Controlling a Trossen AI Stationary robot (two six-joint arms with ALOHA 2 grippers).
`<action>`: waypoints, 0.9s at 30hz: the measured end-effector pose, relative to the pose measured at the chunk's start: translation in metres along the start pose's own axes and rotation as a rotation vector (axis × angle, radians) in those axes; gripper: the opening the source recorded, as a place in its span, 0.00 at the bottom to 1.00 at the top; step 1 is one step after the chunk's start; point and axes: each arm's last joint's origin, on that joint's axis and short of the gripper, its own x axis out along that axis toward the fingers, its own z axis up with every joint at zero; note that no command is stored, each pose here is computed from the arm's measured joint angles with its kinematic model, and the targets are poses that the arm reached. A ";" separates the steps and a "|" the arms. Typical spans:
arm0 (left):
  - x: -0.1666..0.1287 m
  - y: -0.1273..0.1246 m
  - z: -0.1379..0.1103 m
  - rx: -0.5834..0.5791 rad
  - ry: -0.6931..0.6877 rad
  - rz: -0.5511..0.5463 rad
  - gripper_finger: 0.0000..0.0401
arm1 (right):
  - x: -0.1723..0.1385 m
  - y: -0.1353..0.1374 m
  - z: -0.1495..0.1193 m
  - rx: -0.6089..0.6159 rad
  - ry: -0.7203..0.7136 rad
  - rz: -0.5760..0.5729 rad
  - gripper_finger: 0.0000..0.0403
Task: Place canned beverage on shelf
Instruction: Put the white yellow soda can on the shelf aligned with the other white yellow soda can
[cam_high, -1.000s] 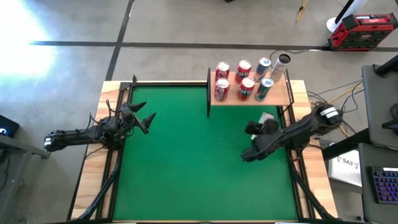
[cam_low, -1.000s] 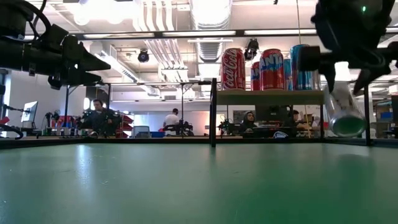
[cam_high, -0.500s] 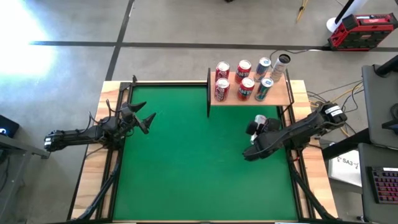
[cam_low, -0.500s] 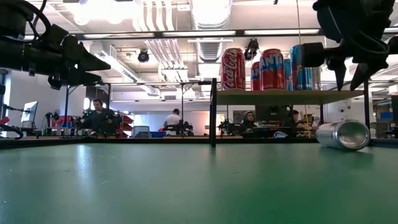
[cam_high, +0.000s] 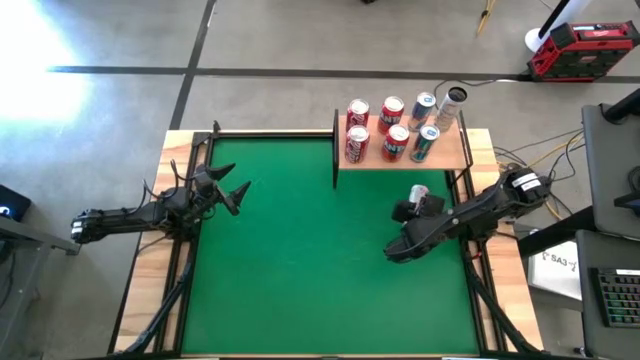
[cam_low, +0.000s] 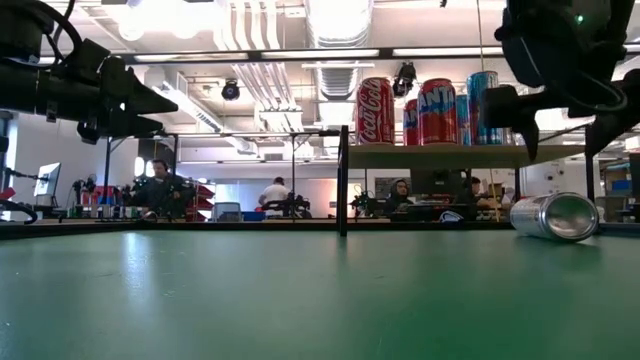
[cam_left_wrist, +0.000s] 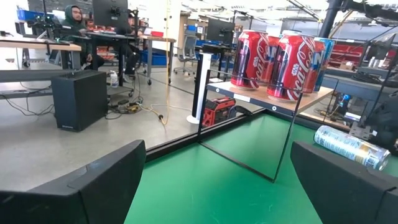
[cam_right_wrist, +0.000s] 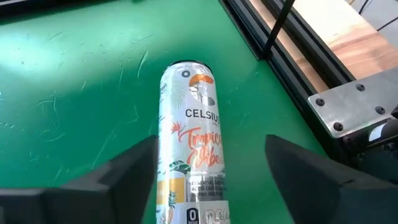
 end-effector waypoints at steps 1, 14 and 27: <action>0.000 0.000 0.000 0.000 0.000 -0.001 0.96 | 0.001 0.001 -0.001 0.002 -0.008 -0.006 0.74; 0.000 0.000 0.000 0.000 0.000 0.000 0.96 | 0.037 0.029 -0.010 0.018 0.008 -0.150 0.95; 0.000 0.000 0.000 0.000 0.000 0.000 0.96 | 0.075 0.027 0.014 0.063 0.269 -0.107 0.95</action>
